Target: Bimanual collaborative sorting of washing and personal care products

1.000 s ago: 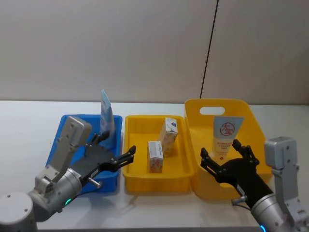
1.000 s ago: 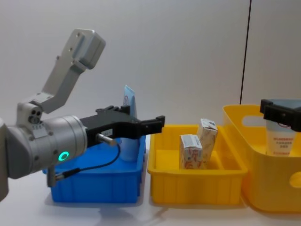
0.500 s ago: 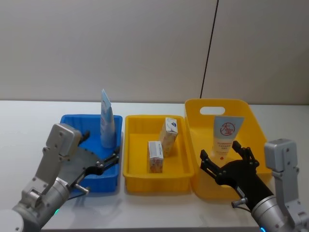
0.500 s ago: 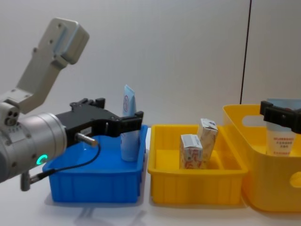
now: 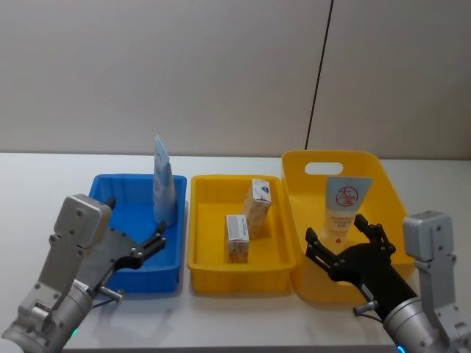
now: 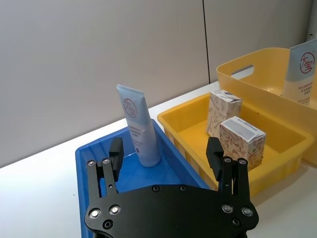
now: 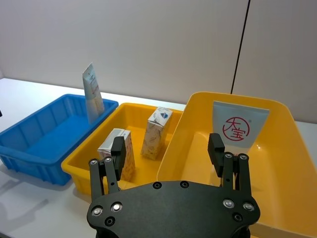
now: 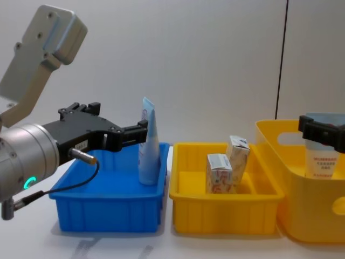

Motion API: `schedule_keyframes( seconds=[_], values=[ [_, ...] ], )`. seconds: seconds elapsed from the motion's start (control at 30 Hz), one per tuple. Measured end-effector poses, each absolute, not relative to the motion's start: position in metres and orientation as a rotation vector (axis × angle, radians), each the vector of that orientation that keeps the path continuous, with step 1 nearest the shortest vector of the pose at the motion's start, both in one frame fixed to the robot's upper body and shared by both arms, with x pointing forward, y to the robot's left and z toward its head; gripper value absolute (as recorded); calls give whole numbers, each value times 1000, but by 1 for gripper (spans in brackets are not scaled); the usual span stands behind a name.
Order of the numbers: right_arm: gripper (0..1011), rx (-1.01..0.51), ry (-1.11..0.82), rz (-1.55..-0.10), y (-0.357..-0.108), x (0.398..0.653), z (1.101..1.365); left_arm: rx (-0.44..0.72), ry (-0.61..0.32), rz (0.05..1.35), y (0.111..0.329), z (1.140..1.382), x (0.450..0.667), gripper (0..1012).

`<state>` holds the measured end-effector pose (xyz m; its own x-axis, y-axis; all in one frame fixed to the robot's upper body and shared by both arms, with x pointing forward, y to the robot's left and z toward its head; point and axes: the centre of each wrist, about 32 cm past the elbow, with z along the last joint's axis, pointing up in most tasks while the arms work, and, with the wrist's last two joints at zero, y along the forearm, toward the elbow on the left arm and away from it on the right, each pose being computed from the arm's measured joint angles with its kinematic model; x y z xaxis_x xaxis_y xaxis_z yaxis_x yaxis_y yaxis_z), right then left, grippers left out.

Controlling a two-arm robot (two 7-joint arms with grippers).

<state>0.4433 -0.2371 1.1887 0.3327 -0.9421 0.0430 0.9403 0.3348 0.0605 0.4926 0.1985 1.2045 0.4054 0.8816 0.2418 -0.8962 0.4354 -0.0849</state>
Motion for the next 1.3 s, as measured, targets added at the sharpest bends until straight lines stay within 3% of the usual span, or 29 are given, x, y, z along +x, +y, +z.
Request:
schedule_keyframes(
  seconds=[0.63,1.3],
  values=[
    [1004,5,-79,-1203,-229,447,1190,62,-268,1124,198,1204,492,1001],
    [1004,-144,-39,-1151,-174,472,1186,61,-267,1124,198,1204,492,1001]
  ],
)
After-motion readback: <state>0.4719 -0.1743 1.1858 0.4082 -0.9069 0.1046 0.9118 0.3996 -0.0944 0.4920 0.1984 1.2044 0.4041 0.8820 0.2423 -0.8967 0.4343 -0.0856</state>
